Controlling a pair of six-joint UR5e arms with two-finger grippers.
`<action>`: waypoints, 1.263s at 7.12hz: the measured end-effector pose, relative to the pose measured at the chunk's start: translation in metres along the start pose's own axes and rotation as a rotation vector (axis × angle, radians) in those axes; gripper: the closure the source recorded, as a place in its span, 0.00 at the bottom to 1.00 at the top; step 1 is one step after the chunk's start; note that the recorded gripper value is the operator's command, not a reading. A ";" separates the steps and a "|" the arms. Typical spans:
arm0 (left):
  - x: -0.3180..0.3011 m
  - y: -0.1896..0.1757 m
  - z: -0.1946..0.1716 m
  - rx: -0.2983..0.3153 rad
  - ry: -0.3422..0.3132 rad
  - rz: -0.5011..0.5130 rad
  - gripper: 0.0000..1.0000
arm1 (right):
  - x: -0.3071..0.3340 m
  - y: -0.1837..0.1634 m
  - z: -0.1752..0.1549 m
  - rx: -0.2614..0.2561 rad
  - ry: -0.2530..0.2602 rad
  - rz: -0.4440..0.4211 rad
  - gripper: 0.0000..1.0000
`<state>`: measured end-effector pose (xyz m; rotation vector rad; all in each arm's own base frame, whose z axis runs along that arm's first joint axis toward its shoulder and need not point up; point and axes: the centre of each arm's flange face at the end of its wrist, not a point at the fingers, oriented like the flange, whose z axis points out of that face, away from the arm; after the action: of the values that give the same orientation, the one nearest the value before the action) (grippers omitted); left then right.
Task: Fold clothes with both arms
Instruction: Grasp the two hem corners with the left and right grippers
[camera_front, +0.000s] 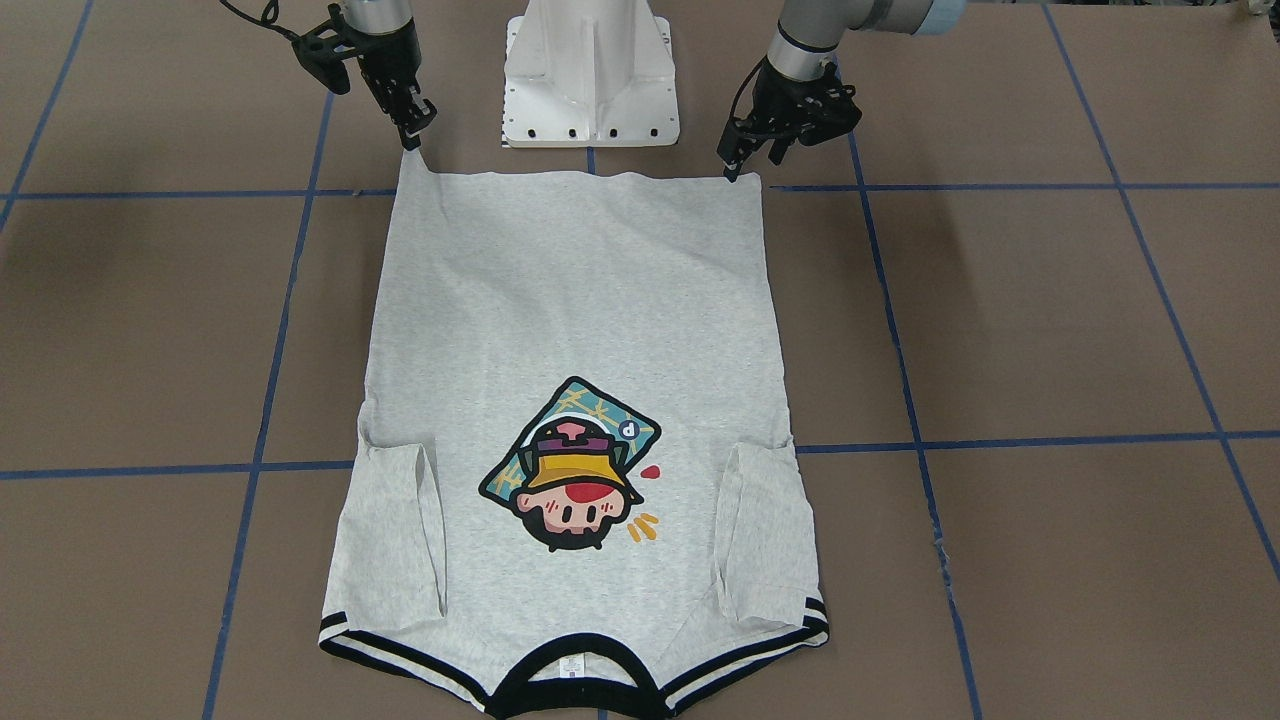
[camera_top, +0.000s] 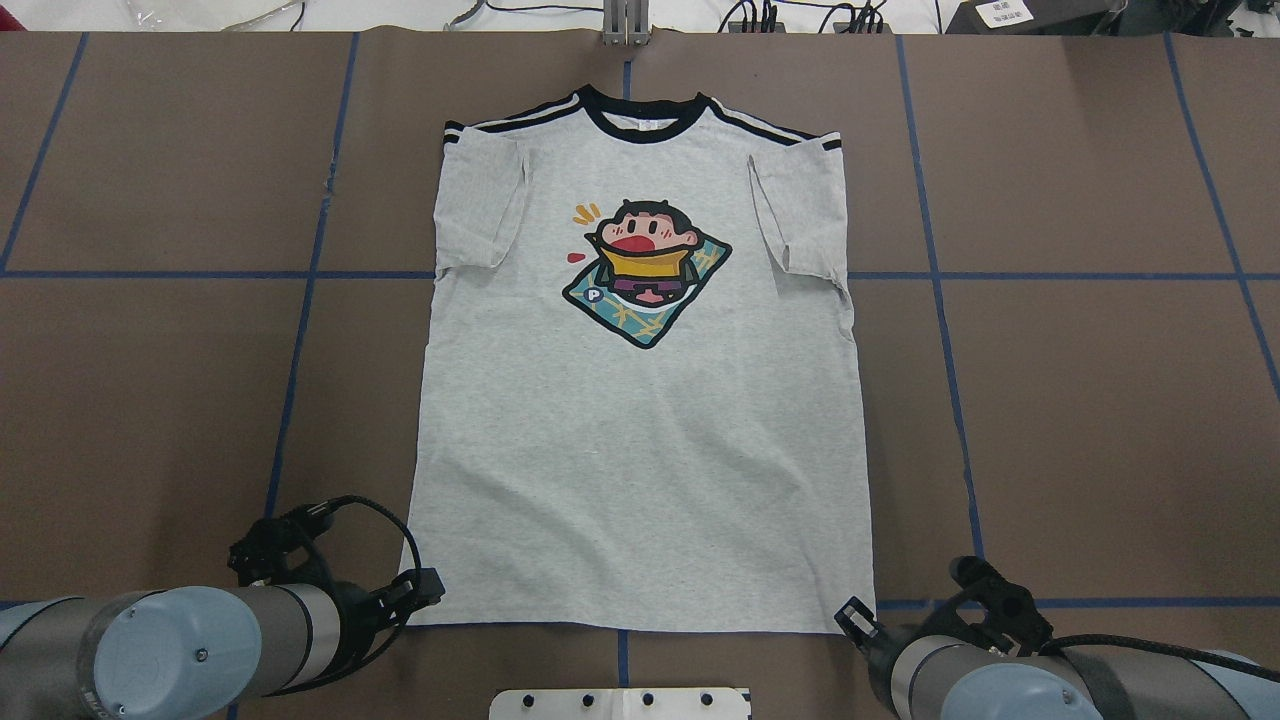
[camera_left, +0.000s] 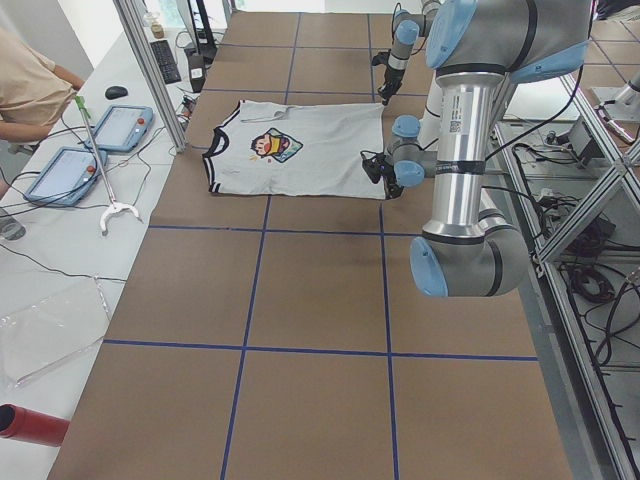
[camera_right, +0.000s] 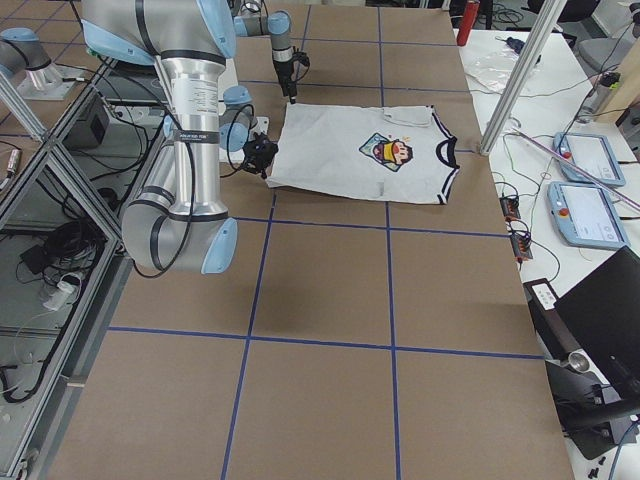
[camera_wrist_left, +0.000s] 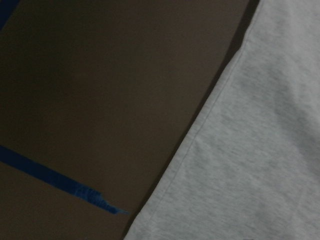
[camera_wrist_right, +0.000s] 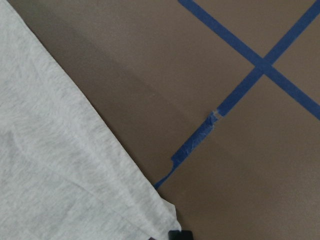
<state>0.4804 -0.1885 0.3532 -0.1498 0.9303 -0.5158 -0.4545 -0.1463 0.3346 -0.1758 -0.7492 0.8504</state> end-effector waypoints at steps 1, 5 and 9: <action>-0.003 0.003 0.004 -0.002 -0.012 0.000 0.19 | -0.002 -0.001 0.000 0.001 -0.003 0.003 1.00; -0.004 0.005 0.008 -0.001 -0.023 0.002 0.43 | -0.005 -0.004 0.000 0.013 -0.011 0.008 1.00; -0.005 0.005 0.010 0.000 -0.027 0.002 1.00 | -0.005 -0.005 0.000 0.014 -0.013 0.009 1.00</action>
<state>0.4877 -0.1823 0.3606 -0.1554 0.9037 -0.5108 -0.4534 -0.1533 0.3338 -0.1611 -0.7549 0.8662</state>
